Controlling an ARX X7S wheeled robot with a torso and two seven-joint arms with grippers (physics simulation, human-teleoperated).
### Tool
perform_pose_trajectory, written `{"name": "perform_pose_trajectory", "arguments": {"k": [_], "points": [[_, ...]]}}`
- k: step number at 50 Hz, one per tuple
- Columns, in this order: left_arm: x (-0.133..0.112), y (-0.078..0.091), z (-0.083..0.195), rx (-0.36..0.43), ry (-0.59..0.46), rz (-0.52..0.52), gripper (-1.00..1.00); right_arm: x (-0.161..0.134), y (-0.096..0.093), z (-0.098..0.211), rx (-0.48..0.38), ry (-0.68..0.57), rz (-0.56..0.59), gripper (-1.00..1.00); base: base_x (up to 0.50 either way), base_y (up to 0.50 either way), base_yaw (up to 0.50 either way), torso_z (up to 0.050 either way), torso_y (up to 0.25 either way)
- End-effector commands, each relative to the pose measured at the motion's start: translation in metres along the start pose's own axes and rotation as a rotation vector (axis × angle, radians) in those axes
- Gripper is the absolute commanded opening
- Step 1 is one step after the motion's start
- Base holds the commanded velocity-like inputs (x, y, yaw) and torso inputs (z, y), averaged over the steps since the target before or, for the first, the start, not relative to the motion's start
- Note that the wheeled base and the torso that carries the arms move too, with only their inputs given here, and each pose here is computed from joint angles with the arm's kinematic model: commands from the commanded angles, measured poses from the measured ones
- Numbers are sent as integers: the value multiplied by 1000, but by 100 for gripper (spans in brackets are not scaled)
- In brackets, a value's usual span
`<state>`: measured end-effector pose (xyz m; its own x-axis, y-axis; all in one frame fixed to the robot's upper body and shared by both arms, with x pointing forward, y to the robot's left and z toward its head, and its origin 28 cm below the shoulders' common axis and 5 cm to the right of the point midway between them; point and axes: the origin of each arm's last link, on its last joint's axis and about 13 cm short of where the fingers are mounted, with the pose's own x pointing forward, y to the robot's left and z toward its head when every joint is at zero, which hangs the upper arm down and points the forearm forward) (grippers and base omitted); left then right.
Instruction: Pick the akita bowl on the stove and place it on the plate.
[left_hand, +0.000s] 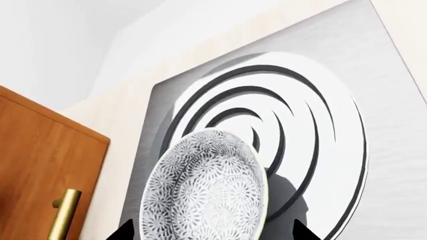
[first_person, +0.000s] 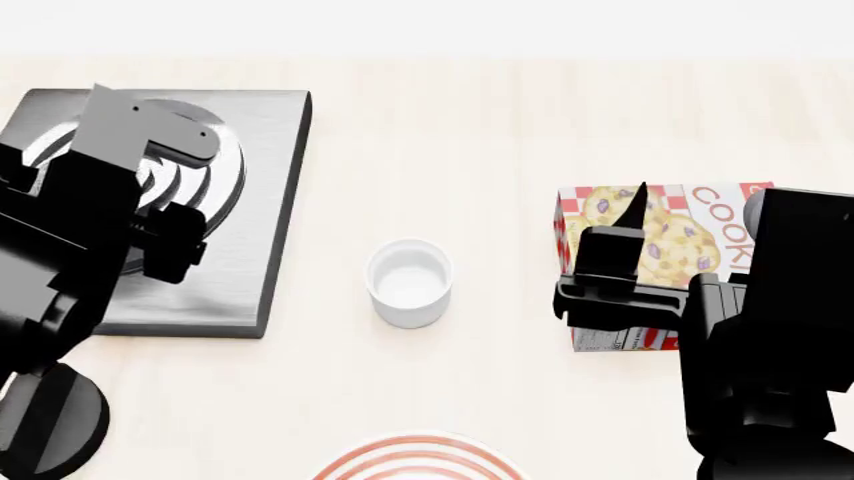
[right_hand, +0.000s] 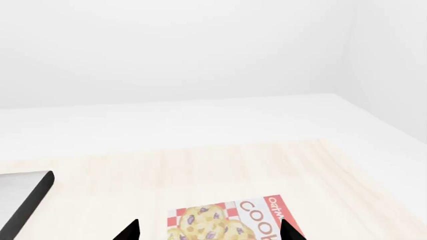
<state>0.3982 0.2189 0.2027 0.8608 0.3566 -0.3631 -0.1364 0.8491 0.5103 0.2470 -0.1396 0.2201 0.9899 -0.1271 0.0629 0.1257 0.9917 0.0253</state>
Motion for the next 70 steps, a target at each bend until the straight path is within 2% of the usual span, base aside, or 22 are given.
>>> {"name": "perform_pose_trajectory", "arguments": {"k": [1,56,57,70], "points": [[-3,-3,4,-15,-9,-39,100,1,-1,0,24,-5,-7,100,0,0,0,0,0],[6,1,-6,1,7,-49,100,1,-1,0,26,-4,-8,100,0,0,0,0,0],[7,1,-6,2,8,-47,-100,1,-1,0,26,-4,-8,100,0,0,0,0,0],[11,0,-8,-1,15,-52,-100,0,-1,1,27,-6,-10,100,0,0,0,0,0]]}}
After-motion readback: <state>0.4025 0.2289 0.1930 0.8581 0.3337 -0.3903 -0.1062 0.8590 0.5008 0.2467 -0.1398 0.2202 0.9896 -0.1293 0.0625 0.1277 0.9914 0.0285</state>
